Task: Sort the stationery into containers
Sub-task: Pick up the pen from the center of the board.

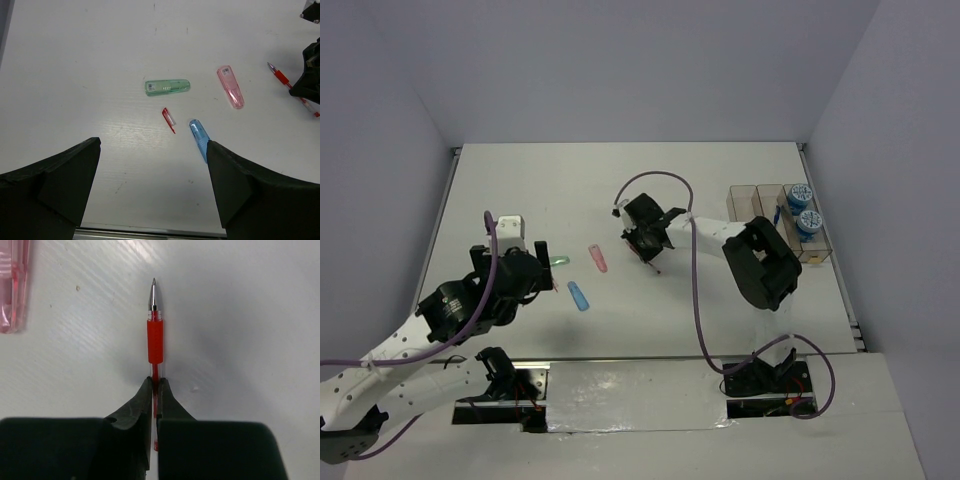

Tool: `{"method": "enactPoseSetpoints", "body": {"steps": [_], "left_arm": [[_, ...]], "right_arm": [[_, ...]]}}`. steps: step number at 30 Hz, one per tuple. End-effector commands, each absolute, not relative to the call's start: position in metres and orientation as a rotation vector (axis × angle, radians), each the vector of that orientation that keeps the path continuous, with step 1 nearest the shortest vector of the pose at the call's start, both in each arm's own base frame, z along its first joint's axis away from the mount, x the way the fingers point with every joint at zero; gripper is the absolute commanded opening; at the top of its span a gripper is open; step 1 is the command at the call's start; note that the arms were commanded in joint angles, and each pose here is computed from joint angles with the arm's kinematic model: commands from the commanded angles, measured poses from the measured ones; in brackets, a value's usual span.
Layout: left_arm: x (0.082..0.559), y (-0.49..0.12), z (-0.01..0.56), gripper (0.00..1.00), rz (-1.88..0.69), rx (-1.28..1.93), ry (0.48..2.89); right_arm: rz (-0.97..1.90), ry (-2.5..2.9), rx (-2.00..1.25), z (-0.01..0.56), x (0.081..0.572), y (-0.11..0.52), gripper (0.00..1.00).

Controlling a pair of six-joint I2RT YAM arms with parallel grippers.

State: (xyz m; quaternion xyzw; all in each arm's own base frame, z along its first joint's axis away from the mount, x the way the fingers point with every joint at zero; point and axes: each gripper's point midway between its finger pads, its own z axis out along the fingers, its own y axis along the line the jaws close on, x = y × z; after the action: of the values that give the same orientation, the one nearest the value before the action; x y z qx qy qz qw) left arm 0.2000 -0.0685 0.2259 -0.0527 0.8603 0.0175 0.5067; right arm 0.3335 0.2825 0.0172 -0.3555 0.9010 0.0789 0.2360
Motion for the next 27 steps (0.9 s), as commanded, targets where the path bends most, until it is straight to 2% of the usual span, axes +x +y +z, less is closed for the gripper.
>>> {"method": "enactPoseSetpoints", "body": {"steps": [1,5,7,13,21,27], "left_arm": [[0.201,-0.060,0.241,0.99,0.036,-0.229,2.032],[0.196,-0.063,0.221,0.99,-0.020,-0.496,2.067],[0.201,-0.068,0.210,0.99,-0.041,-0.590,2.057],[0.238,-0.076,0.152,0.99,0.038,-0.723,2.201],[0.275,-0.077,0.091,0.99,0.141,-0.809,2.366],[0.277,-0.087,0.062,0.98,0.140,-0.812,2.446]], "right_arm": [[0.277,2.493,-0.860,0.029,0.312,0.281,0.00],[0.491,2.402,-0.589,0.082,0.299,0.296,0.00],[0.518,2.361,-0.552,0.105,0.285,0.296,0.00],[0.415,2.278,-0.496,0.148,0.253,0.285,0.00],[0.582,2.200,-0.498,0.170,0.212,0.279,0.00],[0.586,2.195,-0.520,0.162,0.202,0.273,0.00]]}}
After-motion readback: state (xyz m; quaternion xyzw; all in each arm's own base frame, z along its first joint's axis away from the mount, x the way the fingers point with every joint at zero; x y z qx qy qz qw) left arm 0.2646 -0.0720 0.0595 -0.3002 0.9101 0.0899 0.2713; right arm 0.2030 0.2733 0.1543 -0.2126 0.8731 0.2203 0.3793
